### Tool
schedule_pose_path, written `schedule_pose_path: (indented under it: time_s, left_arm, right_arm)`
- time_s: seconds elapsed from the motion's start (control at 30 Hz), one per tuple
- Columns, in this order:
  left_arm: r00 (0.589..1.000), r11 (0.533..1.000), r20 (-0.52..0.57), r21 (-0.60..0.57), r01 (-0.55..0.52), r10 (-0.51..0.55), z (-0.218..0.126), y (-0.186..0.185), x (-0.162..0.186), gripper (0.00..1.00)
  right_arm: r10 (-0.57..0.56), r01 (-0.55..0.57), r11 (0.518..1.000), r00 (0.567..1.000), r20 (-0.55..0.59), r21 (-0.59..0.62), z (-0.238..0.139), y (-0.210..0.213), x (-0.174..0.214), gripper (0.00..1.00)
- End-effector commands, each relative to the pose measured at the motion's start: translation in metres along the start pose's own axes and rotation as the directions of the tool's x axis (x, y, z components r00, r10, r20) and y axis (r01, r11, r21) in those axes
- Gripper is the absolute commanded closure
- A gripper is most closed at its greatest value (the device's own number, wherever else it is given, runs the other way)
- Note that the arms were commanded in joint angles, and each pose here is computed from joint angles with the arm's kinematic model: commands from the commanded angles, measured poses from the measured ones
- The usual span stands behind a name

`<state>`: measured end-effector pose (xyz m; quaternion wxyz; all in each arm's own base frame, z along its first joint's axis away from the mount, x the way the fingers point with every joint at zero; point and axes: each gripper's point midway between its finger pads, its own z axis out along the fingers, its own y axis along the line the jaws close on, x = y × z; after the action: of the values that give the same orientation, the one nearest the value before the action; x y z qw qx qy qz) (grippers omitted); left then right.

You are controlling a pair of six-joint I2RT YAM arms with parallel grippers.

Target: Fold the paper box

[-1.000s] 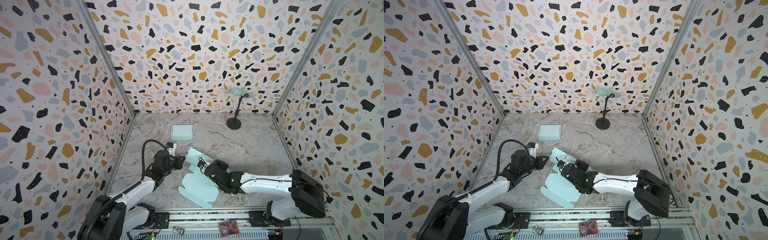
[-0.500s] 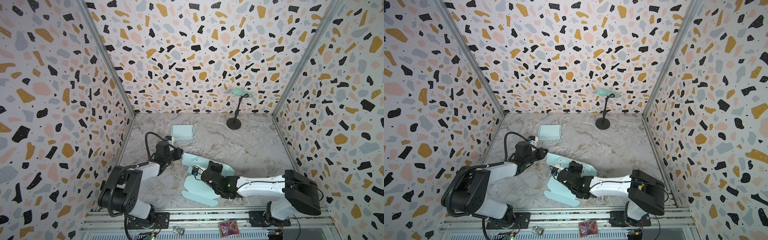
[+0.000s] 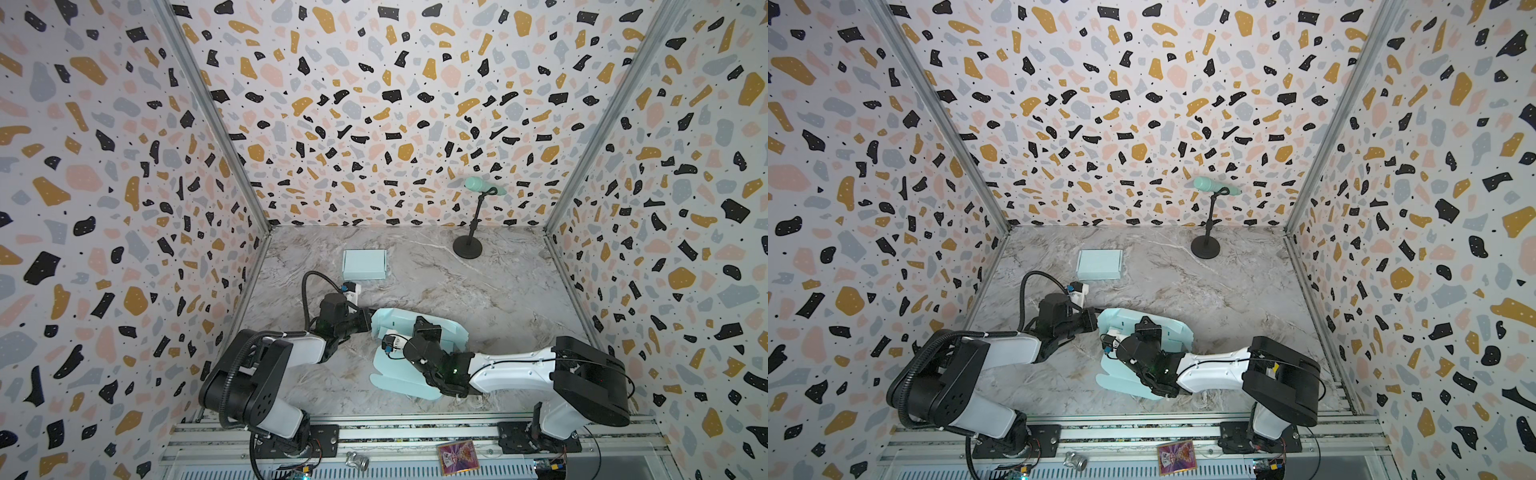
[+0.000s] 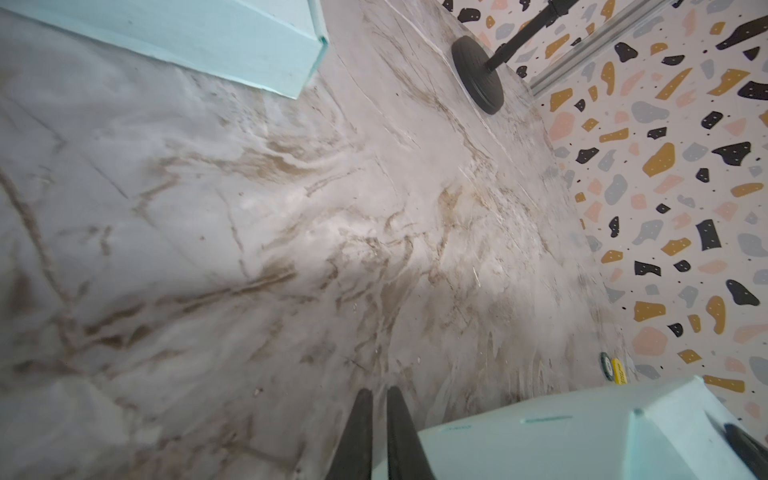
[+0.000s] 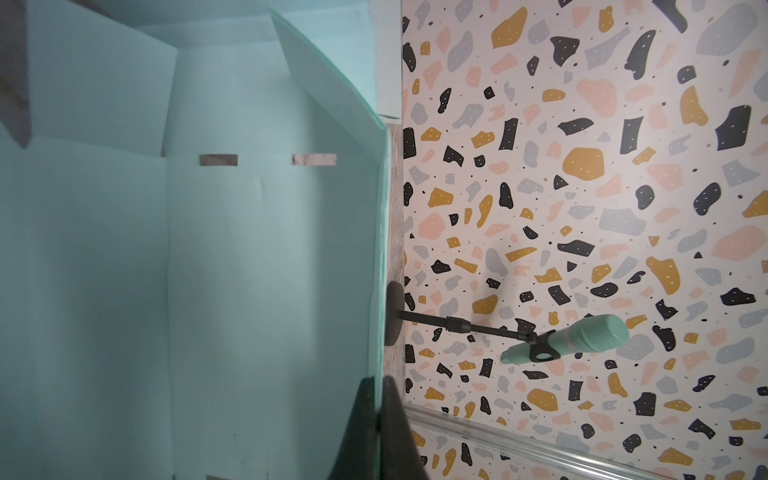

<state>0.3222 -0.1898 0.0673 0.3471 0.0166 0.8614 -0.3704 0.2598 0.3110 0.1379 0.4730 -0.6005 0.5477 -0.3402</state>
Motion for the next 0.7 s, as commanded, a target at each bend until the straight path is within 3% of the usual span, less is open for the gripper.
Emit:
schedule_pose_path:
  time_s: [0.0,0.67]
  left_arm:
    - [0.998,0.995,0.056,0.092,-0.039,0.034,-0.007,-0.025,-0.006,0.87]
    - [0.985,0.979,0.071,0.120,-0.166,0.158,-0.039,-0.038,0.056,0.69]
  right_arm:
    - [-0.026,0.025,0.999,1.000,0.018,0.025,0.002,-0.005,-0.006,1.00]
    - [-0.098,0.092,0.992,0.992,0.076,0.084,-0.003,0.002,-0.010,1.00]
